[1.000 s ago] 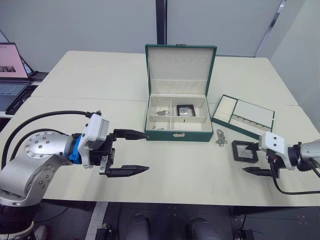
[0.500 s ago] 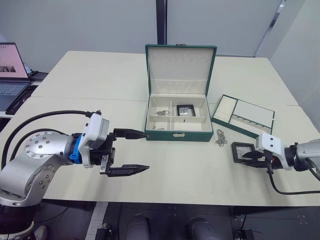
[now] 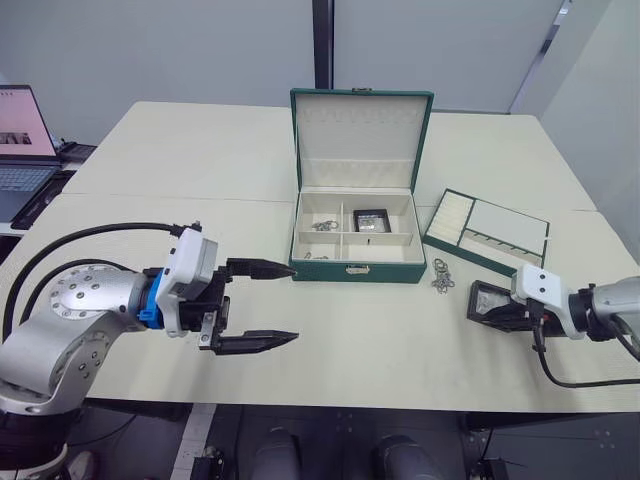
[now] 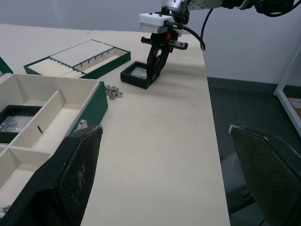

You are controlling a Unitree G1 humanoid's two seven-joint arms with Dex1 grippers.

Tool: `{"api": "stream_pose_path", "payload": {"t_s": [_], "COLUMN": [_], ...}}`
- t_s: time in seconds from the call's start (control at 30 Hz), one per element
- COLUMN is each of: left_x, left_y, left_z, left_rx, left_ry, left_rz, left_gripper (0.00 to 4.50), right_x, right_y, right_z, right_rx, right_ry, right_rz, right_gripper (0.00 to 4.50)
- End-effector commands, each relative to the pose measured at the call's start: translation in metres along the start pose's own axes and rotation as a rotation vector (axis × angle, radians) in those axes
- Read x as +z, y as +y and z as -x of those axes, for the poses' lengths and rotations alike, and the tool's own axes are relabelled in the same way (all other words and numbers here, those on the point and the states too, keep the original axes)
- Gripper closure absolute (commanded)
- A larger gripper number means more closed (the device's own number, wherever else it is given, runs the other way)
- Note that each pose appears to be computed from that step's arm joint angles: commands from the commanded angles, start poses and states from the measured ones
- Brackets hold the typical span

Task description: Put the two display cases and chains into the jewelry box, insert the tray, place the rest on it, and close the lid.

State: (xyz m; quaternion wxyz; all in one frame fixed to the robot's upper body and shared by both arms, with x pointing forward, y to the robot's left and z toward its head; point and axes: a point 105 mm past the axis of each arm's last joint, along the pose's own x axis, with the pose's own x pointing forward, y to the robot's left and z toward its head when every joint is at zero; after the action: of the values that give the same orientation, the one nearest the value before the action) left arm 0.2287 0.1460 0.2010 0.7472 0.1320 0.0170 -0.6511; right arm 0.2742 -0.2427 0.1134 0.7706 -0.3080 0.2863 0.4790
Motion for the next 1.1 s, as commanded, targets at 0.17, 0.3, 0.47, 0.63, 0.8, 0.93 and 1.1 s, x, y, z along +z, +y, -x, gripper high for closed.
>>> {"api": "stream_pose_path", "payload": {"t_s": [0.17,0.3,0.47,0.63,0.8,0.93,1.1], "left_x": [0.007,0.005,0.006,0.004,-0.004,-0.007,-0.010], "left_y": [0.012,0.020,0.029,0.031,0.027,0.024,0.023], "left_z": [0.026,0.037,0.044,0.048,0.054,0.058,0.063], "left_rx": [0.123,0.177,0.220,0.233,0.253,0.259,0.280], "left_ry": [-0.016,-0.011,-0.010,-0.004,0.010,0.015,0.023], "left_rz": [0.025,0.019,0.001,0.004,0.016,0.014,0.011], "left_gripper": [0.00,0.00,0.00,0.00,0.00,0.00,0.00], "right_x": [0.068,0.109,0.153,0.183,0.201,0.207,0.209], "right_y": [-0.007,-0.012,-0.021,-0.030,-0.035,-0.038,-0.041], "right_z": [0.035,0.041,0.029,0.004,-0.024,-0.036,-0.051], "right_rx": [0.000,0.025,0.084,0.135,0.189,0.204,0.225], "right_ry": [-0.006,-0.037,-0.097,-0.136,-0.155,-0.153,-0.149], "right_rz": [0.123,0.191,0.245,0.261,0.247,0.244,0.243], "right_gripper": [4.48,4.48,4.48,4.48,4.48,4.48,4.48]}}
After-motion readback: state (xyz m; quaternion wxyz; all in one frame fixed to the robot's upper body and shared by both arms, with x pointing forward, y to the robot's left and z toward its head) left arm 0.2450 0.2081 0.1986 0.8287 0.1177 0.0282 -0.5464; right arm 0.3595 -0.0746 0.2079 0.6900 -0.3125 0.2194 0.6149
